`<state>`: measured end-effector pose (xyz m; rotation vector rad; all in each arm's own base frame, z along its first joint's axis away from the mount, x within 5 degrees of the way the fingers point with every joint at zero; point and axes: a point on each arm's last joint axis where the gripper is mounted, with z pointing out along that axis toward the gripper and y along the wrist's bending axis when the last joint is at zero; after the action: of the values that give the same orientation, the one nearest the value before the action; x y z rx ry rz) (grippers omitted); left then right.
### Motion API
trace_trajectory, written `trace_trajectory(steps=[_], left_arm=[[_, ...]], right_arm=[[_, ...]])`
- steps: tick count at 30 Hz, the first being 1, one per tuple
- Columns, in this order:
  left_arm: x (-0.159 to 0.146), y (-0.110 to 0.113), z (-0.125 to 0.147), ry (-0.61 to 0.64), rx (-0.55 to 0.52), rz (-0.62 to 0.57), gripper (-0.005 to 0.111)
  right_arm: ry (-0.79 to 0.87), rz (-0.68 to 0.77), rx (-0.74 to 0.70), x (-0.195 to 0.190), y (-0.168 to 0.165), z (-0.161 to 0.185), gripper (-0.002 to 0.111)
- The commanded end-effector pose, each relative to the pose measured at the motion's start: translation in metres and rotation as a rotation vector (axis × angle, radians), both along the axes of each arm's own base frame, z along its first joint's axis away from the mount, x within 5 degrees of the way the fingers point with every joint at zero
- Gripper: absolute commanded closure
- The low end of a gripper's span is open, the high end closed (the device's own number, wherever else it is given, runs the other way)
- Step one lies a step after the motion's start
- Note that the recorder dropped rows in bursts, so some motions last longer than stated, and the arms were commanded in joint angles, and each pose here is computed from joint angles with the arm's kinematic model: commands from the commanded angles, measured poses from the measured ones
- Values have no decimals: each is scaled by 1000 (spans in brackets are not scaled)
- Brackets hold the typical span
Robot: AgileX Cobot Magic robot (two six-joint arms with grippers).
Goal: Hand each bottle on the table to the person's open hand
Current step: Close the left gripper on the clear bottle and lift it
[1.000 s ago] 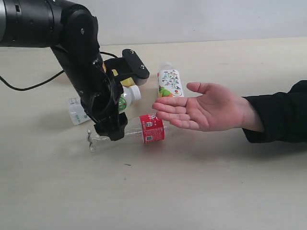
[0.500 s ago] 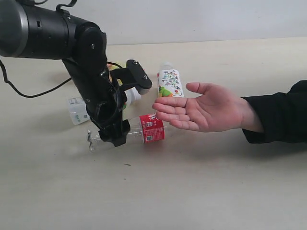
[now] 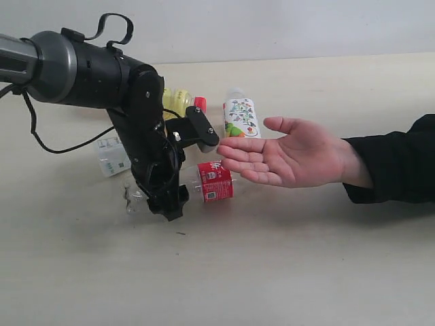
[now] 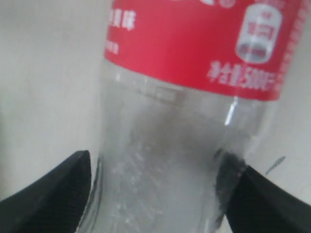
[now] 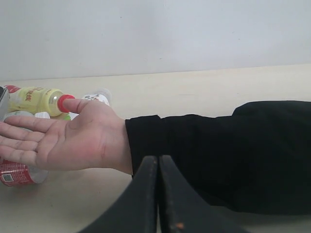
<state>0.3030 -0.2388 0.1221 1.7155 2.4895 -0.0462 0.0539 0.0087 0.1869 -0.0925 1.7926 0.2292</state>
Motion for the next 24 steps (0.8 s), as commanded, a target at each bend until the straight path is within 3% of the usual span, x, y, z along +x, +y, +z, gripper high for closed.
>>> trace_trajectory(steps=[1,7,15,18,24], left_arm=[[0,-2,-3,3,7,-8,37],[-3,0,-3,34,30,-9,39],[-7,3,-4,79,64,-11,92],[-9,4,-4,94,75,-11,107],[-11,5,-4,119,87,-6,107]], right_arm=[[-9,7,-6,0,0,-1,108],[-9,7,-6,0,0,-1,108],[-9,7,-6,0,0,-1,108],[-9,7,-6,0,0,-1,108],[-9,7,-6,0,0,-1,108]])
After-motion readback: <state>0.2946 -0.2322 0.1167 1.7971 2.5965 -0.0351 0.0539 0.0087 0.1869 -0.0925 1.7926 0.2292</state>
